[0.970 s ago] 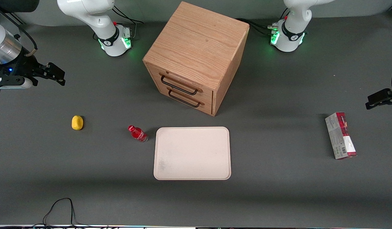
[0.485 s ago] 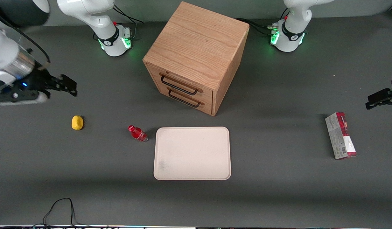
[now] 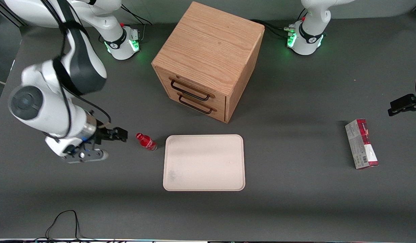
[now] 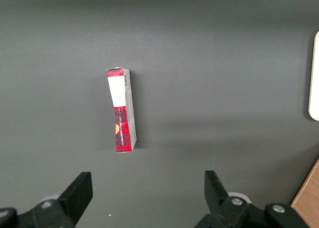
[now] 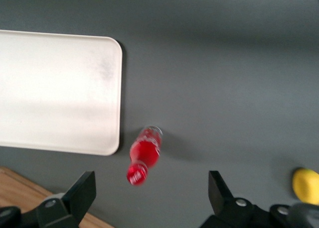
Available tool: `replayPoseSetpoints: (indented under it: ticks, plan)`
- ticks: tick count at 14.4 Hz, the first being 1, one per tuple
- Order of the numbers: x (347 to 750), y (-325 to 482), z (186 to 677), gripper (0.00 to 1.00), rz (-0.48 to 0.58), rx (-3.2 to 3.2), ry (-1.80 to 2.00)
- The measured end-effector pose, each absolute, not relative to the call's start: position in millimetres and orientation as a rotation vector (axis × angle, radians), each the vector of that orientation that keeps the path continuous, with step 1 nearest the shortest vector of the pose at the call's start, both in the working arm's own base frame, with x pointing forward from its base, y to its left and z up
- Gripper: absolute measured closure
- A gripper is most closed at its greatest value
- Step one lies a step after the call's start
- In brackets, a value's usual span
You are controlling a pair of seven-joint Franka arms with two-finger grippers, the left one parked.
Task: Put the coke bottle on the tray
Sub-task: 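Move the right gripper down over the red Coca-Cola bottle, then lower the open right gripper around the bottle and close it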
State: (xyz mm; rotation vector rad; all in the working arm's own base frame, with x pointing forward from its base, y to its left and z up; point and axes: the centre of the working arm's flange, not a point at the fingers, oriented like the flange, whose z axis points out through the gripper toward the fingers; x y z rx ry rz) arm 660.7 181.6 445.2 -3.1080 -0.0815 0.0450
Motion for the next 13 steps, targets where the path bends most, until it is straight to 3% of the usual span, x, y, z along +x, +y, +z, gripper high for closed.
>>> replayPoseSetpoints:
  ticks: [3, 7, 13]
  plan:
    - [665.9, 193.8, 399.5, 0.00, 0.025, -3.093, -0.039]
    - [646.5, 203.1, 349.5, 0.00, 0.105, -3.101, -0.012]
    - [623.8, 200.2, 321.2, 0.00, 0.113, -3.107, -0.016]
